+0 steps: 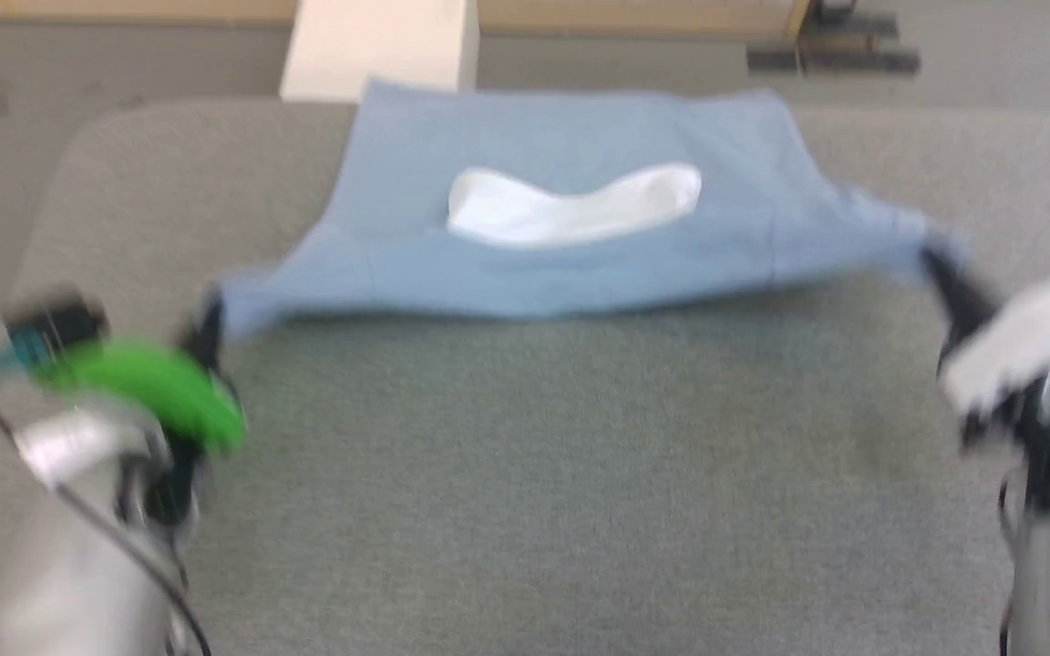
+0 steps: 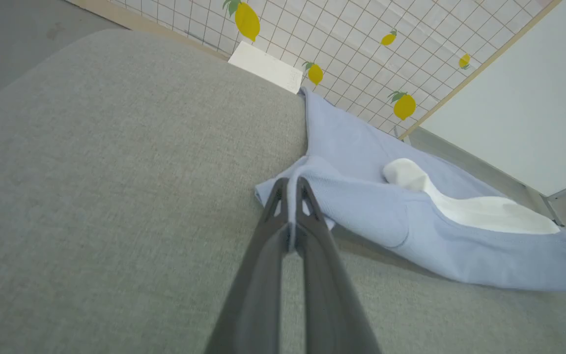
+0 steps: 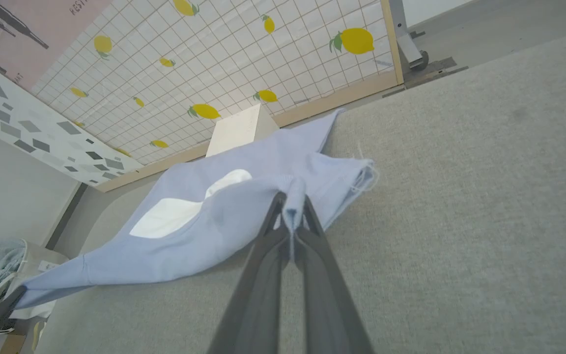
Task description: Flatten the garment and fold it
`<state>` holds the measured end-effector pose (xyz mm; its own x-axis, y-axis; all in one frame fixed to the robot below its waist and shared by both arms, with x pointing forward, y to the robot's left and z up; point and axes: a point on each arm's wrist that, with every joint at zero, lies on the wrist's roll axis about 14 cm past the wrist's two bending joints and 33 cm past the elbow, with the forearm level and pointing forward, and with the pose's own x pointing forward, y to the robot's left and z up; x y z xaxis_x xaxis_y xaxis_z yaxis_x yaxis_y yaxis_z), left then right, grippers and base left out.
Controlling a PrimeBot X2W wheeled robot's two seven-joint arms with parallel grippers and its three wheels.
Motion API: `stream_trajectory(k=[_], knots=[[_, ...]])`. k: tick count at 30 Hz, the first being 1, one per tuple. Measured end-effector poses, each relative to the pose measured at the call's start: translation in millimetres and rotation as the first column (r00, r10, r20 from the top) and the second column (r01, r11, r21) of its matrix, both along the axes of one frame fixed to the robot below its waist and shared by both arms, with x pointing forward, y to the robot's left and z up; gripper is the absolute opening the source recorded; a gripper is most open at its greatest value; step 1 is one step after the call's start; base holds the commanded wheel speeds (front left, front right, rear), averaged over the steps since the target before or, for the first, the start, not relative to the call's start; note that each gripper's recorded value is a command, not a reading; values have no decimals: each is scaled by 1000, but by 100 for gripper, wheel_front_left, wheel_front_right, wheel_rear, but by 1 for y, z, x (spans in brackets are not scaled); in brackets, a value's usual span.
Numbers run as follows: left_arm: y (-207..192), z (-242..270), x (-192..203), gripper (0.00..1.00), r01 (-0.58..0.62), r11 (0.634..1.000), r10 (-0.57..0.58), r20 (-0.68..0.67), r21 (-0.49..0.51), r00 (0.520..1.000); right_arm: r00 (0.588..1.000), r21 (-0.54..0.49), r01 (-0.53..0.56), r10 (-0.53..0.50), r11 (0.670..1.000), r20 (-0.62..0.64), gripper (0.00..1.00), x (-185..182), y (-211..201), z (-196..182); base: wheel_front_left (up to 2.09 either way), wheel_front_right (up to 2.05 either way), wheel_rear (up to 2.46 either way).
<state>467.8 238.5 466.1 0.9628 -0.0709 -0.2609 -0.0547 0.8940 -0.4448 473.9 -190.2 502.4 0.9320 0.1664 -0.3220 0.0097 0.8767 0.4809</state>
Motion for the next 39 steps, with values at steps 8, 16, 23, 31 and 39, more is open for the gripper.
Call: stream_trajectory(k=[8, 16, 23, 31, 39], knots=[[-5, -58, -114, 0, -94, 987, 68, -193, -130, 979, 988, -40, -18, 11, 999, -157, 0, -101, -2, -55, 0, 0, 0], [-5, -81, -171, 0, -110, 980, 42, -369, -165, 928, 945, -82, -14, -13, 997, -326, 0, -165, -27, -85, 0, 0, 0], [-3, -87, -201, 0, -23, 998, -8, -499, -55, 867, 900, -100, -52, 3, 994, -436, 0, -196, -36, -90, 0, 0, 0], [-5, -71, -187, 0, 59, 997, -30, -452, 50, 892, 838, -215, -227, 78, 950, -541, 0, -190, -27, -87, 0, 0, 0], [-10, -67, -178, 0, 37, 999, -25, -420, 20, 907, 656, -245, -417, 103, 875, -748, 0, -198, -13, -117, 0, 0, 0]])
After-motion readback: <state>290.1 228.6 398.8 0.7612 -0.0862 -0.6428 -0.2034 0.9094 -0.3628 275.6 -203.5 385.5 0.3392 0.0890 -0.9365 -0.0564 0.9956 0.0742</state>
